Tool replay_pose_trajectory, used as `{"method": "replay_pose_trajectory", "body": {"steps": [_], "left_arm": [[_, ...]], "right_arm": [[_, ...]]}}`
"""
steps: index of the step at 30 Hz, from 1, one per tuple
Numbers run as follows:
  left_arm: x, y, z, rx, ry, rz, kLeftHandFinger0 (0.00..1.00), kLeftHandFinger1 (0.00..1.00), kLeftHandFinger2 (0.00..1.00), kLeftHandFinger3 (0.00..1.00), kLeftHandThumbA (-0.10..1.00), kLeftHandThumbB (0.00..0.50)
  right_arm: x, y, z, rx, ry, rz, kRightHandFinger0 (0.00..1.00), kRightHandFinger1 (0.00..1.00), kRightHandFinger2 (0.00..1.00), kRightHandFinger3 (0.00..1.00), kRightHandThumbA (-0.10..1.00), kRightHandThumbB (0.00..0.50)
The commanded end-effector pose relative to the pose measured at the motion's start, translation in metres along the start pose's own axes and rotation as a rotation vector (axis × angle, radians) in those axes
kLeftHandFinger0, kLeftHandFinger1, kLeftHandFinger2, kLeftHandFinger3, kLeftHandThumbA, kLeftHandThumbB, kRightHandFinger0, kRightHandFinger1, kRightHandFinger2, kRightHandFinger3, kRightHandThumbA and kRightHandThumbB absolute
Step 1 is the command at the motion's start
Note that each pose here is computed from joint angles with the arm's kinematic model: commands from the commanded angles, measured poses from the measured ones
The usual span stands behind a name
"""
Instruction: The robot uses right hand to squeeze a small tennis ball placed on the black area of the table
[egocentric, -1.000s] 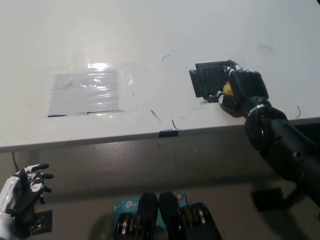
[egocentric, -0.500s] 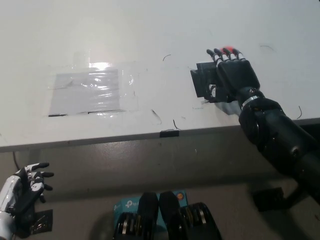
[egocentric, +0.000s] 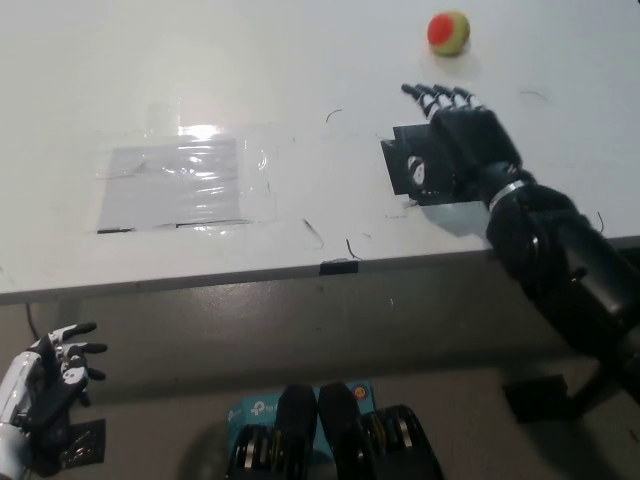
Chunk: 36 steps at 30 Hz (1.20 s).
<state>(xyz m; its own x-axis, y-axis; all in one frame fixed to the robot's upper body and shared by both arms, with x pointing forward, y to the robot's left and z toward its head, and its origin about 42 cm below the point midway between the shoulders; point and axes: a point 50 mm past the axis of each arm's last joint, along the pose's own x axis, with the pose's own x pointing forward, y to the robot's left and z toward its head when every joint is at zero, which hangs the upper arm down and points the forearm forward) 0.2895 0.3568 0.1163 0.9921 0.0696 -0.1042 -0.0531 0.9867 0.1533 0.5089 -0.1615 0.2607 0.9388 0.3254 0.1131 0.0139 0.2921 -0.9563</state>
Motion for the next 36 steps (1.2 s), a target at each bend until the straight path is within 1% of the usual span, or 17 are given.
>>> {"method": "replay_pose_trajectory", "body": {"steps": [1,5,7,8,9,10,12,15,16,18,20,22,24,27,29,34,36], "left_arm": [[-0.003,0.007,0.009,0.025,-0.046,-0.002,0.3,0.44,0.6,0.72,0.15,0.0],[-0.005,0.008,0.008,0.022,-0.035,0.001,0.29,0.45,0.59,0.73,0.11,0.0],[-0.003,0.01,0.008,0.017,-0.038,-0.001,0.27,0.41,0.57,0.72,0.09,0.0],[-0.003,0.01,0.007,0.016,-0.038,0.0,0.26,0.4,0.57,0.71,0.09,0.0],[-0.003,0.011,0.007,0.015,-0.043,-0.002,0.28,0.41,0.57,0.72,0.08,0.0],[-0.003,0.011,0.007,0.013,-0.043,0.0,0.27,0.41,0.57,0.71,0.09,0.0],[-0.005,0.012,0.009,0.01,-0.043,0.002,0.26,0.41,0.56,0.68,0.13,0.0],[-0.006,0.011,0.009,0.011,-0.045,0.001,0.25,0.4,0.55,0.67,0.19,0.0],[-0.005,0.012,0.007,0.011,-0.05,-0.003,0.23,0.39,0.55,0.68,0.21,0.0],[-0.005,0.012,0.006,0.014,-0.043,0.002,0.28,0.44,0.58,0.69,0.2,0.0],[-0.007,0.012,0.006,0.021,-0.043,0.001,0.28,0.44,0.58,0.69,0.2,0.0],[-0.006,0.012,0.007,0.017,-0.035,0.005,0.29,0.43,0.58,0.69,0.16,0.0],[-0.006,0.012,0.007,0.018,-0.032,0.006,0.28,0.43,0.58,0.69,0.16,0.0],[-0.004,0.014,0.005,0.016,-0.04,0.006,0.27,0.42,0.57,0.67,0.17,0.0],[-0.004,0.014,0.005,0.02,-0.041,0.005,0.27,0.42,0.56,0.68,0.22,0.0],[-0.004,0.013,0.007,0.022,-0.037,0.006,0.27,0.43,0.57,0.69,0.24,0.0],[-0.004,0.013,0.007,0.015,-0.035,0.007,0.25,0.39,0.54,0.66,0.24,0.0]], "right_arm": [[-0.01,-0.042,-0.004,0.072,-0.019,-0.06,1.0,1.0,1.0,1.0,0.34,0.267],[-0.045,-0.078,-0.005,0.284,-0.073,-0.185,1.0,1.0,1.0,1.0,0.32,0.208],[-0.078,-0.104,-0.012,0.513,-0.134,-0.382,1.0,1.0,1.0,1.0,0.12,0.185],[-0.081,-0.106,-0.012,0.531,-0.14,-0.396,1.0,1.0,1.0,1.0,0.11,0.185],[-0.101,-0.111,-0.025,0.575,-0.131,-0.46,0.91,1.0,1.0,1.0,0.17,0.158],[-0.106,-0.111,-0.029,0.591,-0.128,-0.48,0.82,1.0,1.0,1.0,0.17,0.165],[-0.127,-0.098,-0.051,0.677,-0.104,-0.533,0.72,1.0,1.0,1.0,0.11,0.166],[-0.145,-0.074,-0.071,0.738,-0.065,-0.551,0.81,1.0,1.0,1.0,0.05,0.16],[-0.153,-0.063,-0.077,0.751,-0.043,-0.56,0.83,1.0,1.0,1.0,0.09,0.16],[-0.176,-0.021,-0.094,0.861,0.038,-0.604,0.74,0.89,0.98,0.99,0.16,0.192],[-0.185,-0.007,-0.099,0.859,0.064,-0.615,0.69,0.84,0.95,0.99,0.18,0.178],[-0.203,0.028,-0.11,0.903,0.146,-0.671,0.57,0.71,0.86,0.92,0.13,0.196],[-0.211,0.043,-0.113,0.939,0.186,-0.712,0.53,0.66,0.81,0.87,0.12,0.195],[-0.226,0.08,-0.123,1.019,0.312,-0.757,0.48,0.61,0.76,0.81,0.13,0.179],[-0.23,0.093,-0.124,1.061,0.35,-0.766,0.44,0.62,0.75,0.79,0.15,0.199],[-0.233,0.115,-0.117,1.119,0.404,-0.757,0.4,0.62,0.74,0.76,0.2,0.216],[-0.232,0.116,-0.117,1.115,0.399,-0.724,0.39,0.57,0.71,0.77,0.11,0.194]]}}
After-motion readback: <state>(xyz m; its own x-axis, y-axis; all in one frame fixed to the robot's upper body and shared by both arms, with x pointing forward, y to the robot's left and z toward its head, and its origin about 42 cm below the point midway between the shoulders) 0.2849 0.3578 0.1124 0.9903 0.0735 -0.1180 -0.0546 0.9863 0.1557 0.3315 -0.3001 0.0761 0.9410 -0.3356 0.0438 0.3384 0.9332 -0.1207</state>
